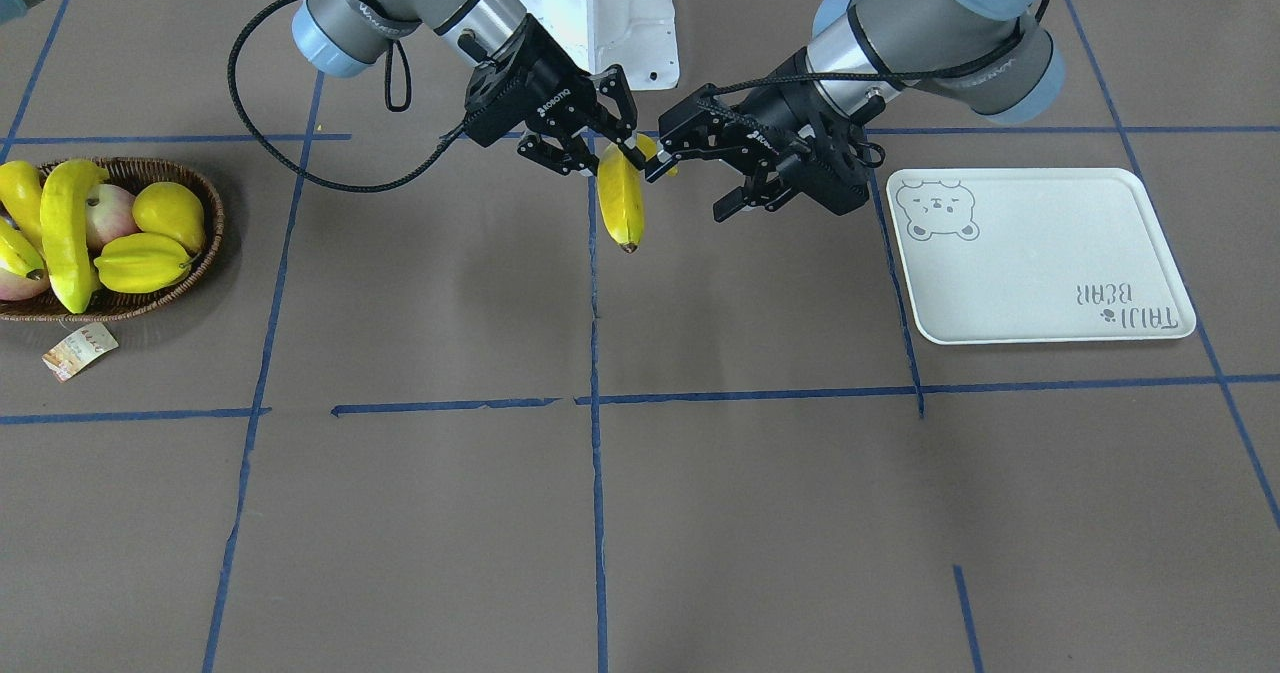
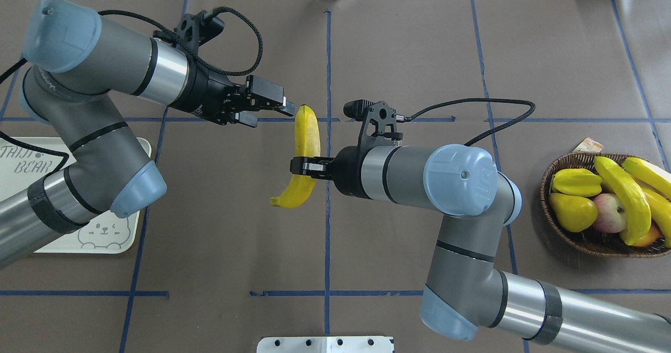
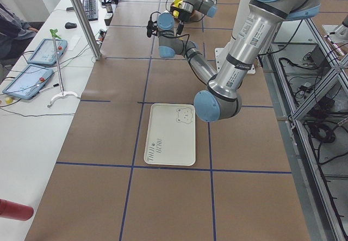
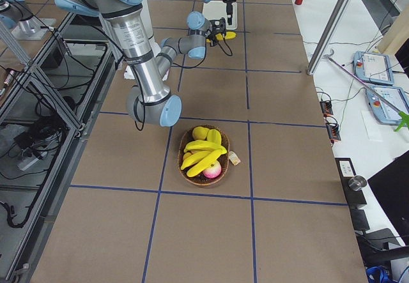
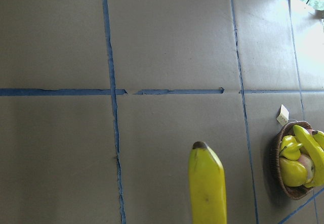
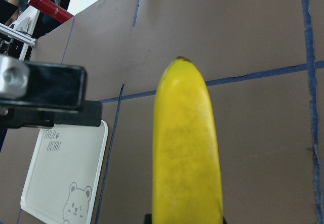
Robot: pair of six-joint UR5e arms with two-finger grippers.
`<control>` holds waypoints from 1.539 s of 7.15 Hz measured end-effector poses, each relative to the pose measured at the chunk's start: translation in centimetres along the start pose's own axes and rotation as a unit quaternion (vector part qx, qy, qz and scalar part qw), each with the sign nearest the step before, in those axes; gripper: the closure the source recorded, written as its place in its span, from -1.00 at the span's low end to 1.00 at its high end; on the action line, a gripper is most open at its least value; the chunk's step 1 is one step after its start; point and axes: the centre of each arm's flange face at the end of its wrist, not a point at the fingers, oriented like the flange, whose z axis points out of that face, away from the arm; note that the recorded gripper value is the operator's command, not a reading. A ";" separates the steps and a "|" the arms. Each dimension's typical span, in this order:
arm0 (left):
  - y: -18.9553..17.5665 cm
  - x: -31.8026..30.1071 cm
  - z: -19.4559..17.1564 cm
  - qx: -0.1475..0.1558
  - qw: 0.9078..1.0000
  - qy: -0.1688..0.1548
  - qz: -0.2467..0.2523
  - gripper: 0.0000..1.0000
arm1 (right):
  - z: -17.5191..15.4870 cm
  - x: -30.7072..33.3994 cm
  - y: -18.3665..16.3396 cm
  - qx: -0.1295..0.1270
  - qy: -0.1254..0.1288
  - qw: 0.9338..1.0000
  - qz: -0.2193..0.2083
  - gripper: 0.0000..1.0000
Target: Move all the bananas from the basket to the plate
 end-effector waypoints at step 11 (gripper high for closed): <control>2.2 1.3 4.0 0.008 1.000 -0.001 -0.004 -0.28 | 0.1 -0.6 0.3 0.002 -0.005 1.000 -0.001 0.73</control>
